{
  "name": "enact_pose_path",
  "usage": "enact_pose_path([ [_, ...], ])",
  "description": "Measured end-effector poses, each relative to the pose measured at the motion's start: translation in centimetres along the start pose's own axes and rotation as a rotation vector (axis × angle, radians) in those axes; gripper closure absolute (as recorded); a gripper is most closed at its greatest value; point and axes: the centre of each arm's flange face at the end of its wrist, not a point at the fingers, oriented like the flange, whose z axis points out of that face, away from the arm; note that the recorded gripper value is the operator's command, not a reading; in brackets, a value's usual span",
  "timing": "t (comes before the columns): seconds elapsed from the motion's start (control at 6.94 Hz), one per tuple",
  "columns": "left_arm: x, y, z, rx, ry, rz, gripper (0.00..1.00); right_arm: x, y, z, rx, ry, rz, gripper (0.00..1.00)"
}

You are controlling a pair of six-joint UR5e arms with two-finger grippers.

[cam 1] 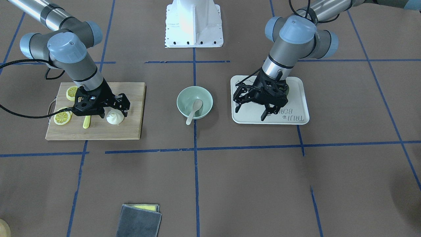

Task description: Put spoon and bun in bowl

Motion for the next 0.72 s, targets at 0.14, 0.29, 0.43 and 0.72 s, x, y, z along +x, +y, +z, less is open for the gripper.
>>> enact_pose_path([
  [0.14, -0.18, 0.05, 0.13, -0.001, -0.004, -0.002, 0.01, 0.1, 0.09, 0.4, -0.004, 0.006, -0.001, 0.19],
  [0.29, -0.32, 0.08, 0.24, -0.003, -0.007, -0.003, 0.01, 0.1, 0.2, 0.6, -0.007, 0.009, -0.002, 0.43],
  [0.43, -0.33, 0.09, 0.23, -0.003, -0.006, -0.003, 0.01, 0.11, 0.24, 0.66, -0.007, 0.01, -0.003, 0.73],
  [0.72, -0.28, 0.12, 0.13, -0.002, -0.004, -0.002, 0.01, 0.14, 0.21, 0.61, -0.007, 0.009, 0.0, 0.82],
])
